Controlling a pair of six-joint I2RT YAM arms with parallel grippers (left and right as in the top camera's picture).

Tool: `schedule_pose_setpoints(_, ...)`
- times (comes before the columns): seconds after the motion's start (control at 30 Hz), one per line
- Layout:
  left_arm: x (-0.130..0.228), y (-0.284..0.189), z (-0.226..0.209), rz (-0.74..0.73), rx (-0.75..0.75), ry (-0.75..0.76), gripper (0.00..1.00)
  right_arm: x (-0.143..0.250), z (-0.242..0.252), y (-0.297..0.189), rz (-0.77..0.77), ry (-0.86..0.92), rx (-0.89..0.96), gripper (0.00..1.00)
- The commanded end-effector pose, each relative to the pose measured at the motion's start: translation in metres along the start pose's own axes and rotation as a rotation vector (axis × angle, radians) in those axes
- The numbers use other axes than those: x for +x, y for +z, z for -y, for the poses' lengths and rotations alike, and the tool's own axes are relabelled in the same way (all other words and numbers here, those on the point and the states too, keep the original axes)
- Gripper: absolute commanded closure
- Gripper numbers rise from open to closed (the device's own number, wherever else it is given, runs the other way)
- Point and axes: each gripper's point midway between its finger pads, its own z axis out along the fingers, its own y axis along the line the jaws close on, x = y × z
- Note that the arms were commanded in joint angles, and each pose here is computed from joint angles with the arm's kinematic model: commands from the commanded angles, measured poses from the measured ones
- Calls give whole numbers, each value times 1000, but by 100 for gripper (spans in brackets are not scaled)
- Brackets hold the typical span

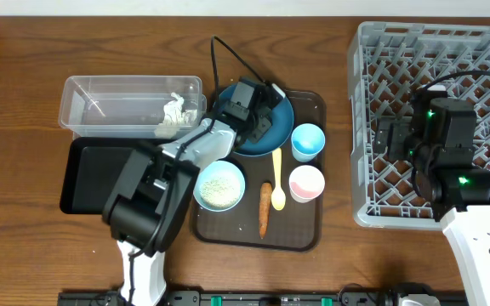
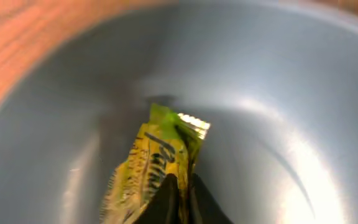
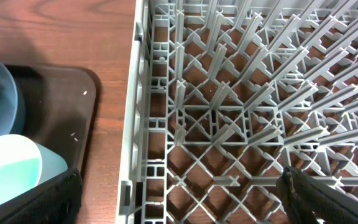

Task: Sort waste into correct bins and load items into the dishwasher rack
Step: 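Move the wrapper left and drop it into the clear bin, then reach the left gripper to the light-blue cup and grasp its rim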

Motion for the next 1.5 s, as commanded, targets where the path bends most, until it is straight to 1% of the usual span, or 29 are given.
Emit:
schedule_pose_setpoints(0.0,-38,-40,-20,110,-51,-118,94,-8,-2,-3,18,7,-6,1)
schedule_pose_setpoints(0.1,-50,-66,-28,141,-62,-166,94,-8,-2,-3,18,7,-6,1)
schedule_pose_setpoints(0.23,-50,-109,-45,138,-89,-189,94,-8,-2,-3,17,7,-6,1)
schedule_pose_setpoints(0.33,-43,-136,-66,126,-142,-223,94,-8,-2,-3,17,7,-6,1)
schedule_pose_setpoints(0.5,-16,-177,-122,104,-275,-377,94,-8,-3,-3,19,7,-6,1)
schedule_pose_setpoints(0.7,38,-183,-183,45,-376,-663,94,-8,-3,-3,19,7,-6,1)
schedule_pose_setpoints(0.8,60,-177,-201,10,-403,-727,94,-8,-3,-3,19,7,-7,1)
schedule_pose_setpoints(0.9,78,-167,-209,-31,-406,-756,93,-8,-3,-3,18,7,-7,1)
schedule_pose_setpoints(0.93,83,-163,-210,-45,-406,-762,87,-8,-3,-3,18,7,-7,1)
schedule_pose_setpoints(0.97,85,-160,-210,-52,-405,-763,83,-8,-3,-3,18,7,-7,1)
schedule_pose_setpoints(1.0,86,-158,-211,-54,-405,-764,69,-8,-3,-3,18,7,-7,1)
schedule_pose_setpoints(1.03,85,-157,-212,-51,-406,-763,62,-8,-3,-3,18,7,-7,1)
schedule_pose_setpoints(1.2,69,-164,-219,21,-421,-753,49,-8,-3,-3,18,7,-7,1)
schedule_pose_setpoints(1.27,56,-167,-212,60,-371,-742,48,-8,-3,-3,18,7,-7,1)
schedule_pose_setpoints(1.33,38,-166,-195,106,-263,-726,48,-8,-3,-3,18,7,-7,1)
schedule_pose_setpoints(1.47,-3,-160,-138,182,36,-701,48,-9,-2,-3,20,8,-6,1)
